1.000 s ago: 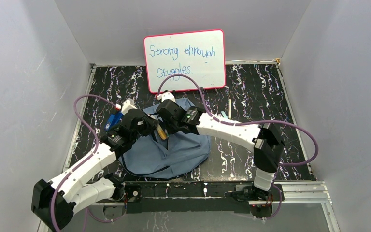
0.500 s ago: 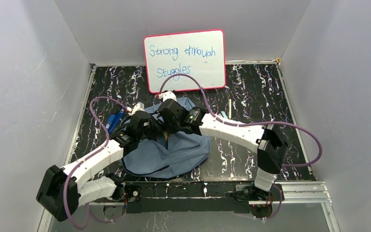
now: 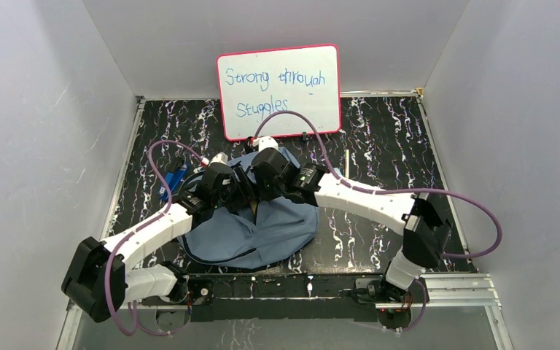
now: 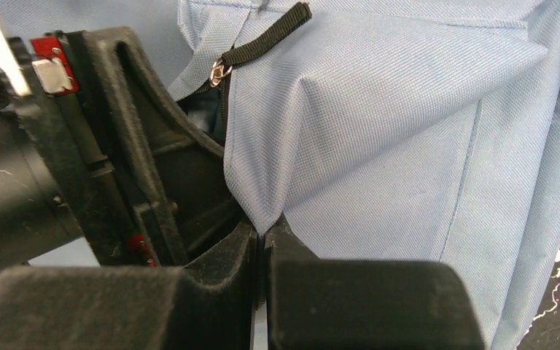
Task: Pack the student bag
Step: Place the stationery in the student bag, then pick up the stationery from the center of the board.
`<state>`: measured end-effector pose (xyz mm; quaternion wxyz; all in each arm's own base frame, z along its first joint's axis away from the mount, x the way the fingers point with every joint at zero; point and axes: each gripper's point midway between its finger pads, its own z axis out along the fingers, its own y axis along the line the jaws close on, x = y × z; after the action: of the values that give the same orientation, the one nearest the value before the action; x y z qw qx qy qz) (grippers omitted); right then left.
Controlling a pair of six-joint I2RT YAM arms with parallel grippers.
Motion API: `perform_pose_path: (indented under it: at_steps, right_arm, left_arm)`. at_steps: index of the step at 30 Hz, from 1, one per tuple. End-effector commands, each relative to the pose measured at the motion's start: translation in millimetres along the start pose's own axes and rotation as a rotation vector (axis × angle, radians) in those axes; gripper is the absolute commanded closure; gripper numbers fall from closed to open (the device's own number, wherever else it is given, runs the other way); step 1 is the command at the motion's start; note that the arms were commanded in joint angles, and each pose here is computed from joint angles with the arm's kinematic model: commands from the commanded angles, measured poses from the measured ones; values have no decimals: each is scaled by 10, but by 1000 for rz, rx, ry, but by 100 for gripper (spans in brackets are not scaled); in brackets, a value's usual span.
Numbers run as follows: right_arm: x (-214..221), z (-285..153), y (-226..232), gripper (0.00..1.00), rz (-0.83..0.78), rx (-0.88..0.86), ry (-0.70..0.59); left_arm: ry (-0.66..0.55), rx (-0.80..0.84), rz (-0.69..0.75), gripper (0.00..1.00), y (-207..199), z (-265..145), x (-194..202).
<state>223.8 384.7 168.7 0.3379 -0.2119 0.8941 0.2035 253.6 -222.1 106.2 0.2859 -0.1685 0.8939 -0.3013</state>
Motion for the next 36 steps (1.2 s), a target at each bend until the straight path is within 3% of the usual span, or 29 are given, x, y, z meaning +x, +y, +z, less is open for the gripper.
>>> perform_pose_path:
  at_steps: [1,15,22,28,36]
  right_arm:
    - [-326,-329,152,88,82,-94,-131]
    - [-280,-742,-420,66,118,71,-196]
    - [-38,-811,-1594,61,263,375,-113]
    - [-2,-807,-2423,54,321,489,-40]
    - [110,-466,-3170,54,419,518,60]
  left_arm:
    - [-61,29,41,40,-186,-230,-208]
    - [-157,-36,45,39,57,-882,-285]
    - [-150,-78,46,39,254,-1007,-191]
    - [-151,-90,38,39,360,-1076,-134]
    - [-151,-75,27,39,381,-1151,-100]
